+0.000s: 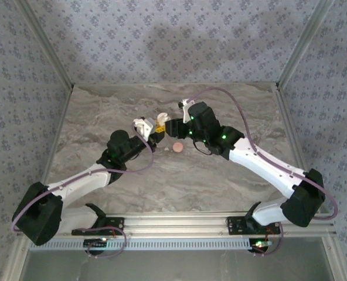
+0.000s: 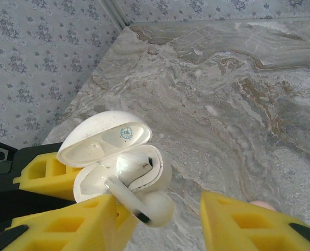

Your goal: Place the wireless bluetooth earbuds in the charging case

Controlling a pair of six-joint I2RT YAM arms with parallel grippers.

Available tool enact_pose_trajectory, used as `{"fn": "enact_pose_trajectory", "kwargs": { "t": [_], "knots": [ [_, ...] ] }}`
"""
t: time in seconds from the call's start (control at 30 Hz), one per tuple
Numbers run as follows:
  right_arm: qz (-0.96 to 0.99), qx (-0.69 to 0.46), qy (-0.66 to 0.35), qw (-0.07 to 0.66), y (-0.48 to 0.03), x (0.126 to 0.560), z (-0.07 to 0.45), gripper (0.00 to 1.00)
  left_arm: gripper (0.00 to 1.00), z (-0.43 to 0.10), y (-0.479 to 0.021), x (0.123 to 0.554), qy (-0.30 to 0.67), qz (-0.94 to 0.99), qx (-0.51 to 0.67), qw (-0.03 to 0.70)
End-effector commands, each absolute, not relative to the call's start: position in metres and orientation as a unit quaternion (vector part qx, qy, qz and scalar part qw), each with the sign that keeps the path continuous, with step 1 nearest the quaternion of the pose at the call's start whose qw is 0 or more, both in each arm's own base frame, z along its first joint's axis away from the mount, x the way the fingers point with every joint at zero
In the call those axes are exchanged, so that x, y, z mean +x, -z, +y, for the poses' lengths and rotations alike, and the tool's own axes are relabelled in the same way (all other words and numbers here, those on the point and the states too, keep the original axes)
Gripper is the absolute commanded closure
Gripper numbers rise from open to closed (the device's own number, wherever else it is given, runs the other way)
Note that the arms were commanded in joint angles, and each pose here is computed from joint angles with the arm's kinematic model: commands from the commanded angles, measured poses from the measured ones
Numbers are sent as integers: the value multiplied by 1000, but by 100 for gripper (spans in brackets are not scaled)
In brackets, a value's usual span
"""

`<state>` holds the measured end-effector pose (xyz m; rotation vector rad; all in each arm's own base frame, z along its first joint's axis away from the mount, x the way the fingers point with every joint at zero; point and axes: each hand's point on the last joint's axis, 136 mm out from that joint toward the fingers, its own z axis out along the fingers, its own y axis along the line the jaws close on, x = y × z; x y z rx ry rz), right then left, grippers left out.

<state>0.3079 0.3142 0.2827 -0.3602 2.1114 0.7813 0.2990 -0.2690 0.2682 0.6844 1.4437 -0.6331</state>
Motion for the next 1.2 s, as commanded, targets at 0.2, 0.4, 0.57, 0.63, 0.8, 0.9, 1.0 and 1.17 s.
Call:
{"fn": "enact_pose_trajectory", "kwargs": {
  "t": [0.2, 0.4, 0.57, 0.63, 0.8, 0.9, 1.0, 1.17],
  "knots": [
    [810, -176, -339, 445, -319, 296, 313, 45, 85, -269, -296, 296, 284, 609, 298, 678],
    [799, -187, -344, 456, -330, 292, 310, 43, 85, -269, -296, 295, 286, 609, 299, 677],
    [815, -161, -325, 451, -322, 296, 296, 44, 85, -267, -295, 296, 283, 614, 293, 676],
    [828, -147, -318, 437, -315, 297, 288, 44, 85, -266, -292, 298, 279, 623, 290, 671],
    [860, -121, -297, 396, -289, 294, 273, 45, 85, -263, -283, 302, 275, 639, 276, 664],
    [884, -112, -286, 352, -264, 289, 268, 46, 85, -259, -275, 306, 268, 655, 263, 656],
    [905, -106, -281, 302, -240, 285, 267, 46, 86, -250, -268, 312, 267, 669, 238, 651],
    [917, -97, -280, 268, -221, 299, 271, 46, 87, -222, -255, 328, 264, 707, 175, 632]
  ]
}}
